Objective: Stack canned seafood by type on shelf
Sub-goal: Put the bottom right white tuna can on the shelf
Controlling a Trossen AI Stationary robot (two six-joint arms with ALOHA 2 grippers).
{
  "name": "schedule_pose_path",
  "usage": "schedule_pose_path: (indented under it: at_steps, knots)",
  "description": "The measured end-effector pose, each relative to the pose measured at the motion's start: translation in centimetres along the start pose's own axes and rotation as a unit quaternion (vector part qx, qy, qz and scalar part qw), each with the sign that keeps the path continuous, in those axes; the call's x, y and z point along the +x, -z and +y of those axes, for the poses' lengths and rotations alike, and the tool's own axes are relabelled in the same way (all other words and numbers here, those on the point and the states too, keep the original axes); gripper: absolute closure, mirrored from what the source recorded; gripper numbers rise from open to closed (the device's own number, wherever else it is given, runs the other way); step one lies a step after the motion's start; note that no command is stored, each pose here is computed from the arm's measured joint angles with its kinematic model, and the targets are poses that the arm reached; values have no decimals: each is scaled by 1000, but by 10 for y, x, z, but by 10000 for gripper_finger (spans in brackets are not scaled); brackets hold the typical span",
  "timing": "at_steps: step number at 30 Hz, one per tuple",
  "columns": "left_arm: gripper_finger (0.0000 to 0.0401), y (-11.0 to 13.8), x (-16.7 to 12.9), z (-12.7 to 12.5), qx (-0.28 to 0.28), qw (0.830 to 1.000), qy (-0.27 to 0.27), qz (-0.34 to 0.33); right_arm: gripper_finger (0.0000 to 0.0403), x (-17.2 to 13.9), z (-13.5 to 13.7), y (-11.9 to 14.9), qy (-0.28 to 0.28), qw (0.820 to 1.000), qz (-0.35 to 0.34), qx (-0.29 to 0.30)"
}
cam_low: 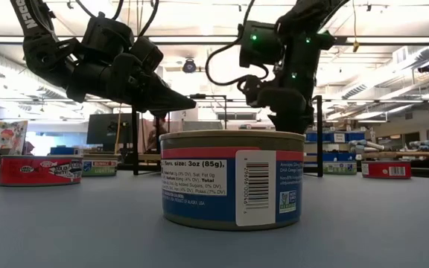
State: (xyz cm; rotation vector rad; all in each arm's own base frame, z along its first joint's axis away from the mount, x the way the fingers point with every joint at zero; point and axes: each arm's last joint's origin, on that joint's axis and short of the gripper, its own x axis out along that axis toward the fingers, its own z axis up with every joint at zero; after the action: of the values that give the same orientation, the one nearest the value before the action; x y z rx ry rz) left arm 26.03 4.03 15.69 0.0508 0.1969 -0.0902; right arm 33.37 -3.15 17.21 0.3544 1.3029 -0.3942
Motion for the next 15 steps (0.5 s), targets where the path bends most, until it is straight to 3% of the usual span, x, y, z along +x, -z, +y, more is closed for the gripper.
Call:
schedule_pose_path:
  at_steps: [15]
  knots:
    - [395, 0, 0, 0, 0, 1000, 0, 0, 398, 3, -1, 3, 2, 999, -1, 34]
